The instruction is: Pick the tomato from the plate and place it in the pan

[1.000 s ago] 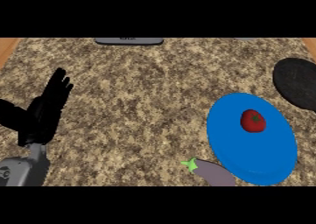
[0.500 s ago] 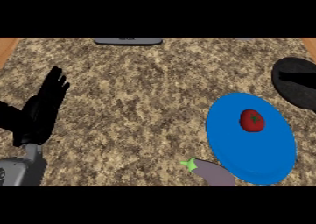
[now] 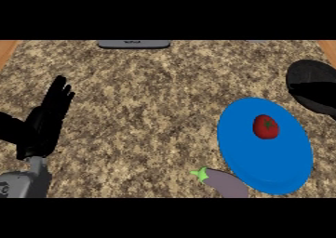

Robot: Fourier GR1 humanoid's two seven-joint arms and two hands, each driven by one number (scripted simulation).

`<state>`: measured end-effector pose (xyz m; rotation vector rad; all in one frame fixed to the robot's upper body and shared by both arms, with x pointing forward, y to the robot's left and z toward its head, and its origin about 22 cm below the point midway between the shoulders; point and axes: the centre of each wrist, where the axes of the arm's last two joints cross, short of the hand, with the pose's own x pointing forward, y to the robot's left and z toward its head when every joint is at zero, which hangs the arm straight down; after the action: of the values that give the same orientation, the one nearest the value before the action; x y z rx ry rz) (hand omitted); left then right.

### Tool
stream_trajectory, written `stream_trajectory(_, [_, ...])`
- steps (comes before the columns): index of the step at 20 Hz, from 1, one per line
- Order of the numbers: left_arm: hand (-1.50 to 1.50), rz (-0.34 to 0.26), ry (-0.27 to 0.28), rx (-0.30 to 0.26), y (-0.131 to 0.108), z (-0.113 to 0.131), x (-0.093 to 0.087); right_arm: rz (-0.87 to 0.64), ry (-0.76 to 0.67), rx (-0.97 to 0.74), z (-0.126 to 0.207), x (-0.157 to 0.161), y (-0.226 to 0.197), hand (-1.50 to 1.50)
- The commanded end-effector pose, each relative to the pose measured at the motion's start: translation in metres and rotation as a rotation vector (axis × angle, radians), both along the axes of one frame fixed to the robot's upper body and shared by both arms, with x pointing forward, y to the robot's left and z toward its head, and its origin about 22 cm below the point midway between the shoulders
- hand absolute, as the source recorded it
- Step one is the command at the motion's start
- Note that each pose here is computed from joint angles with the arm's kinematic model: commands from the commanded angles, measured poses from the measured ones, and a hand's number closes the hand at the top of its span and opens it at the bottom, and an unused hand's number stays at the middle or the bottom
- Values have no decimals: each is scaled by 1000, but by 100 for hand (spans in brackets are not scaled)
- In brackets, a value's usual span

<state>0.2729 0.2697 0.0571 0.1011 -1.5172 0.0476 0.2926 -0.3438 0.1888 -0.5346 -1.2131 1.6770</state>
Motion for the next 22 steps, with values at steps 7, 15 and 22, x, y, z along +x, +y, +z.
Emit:
stream_trajectory(7, [0, -3, -7, 1, -8, -2, -3, -8, -45, 1, -6, -14, 46, -150])
stream_trajectory(15, [0, -8, -11, -4, 0, 12, 23, -70, -31, -88, -26, -6, 66, -150])
stream_trajectory(22, [0, -8, -4, -13, -10, -6, 10, -80, -5, -74, -49, 4, 62, -150])
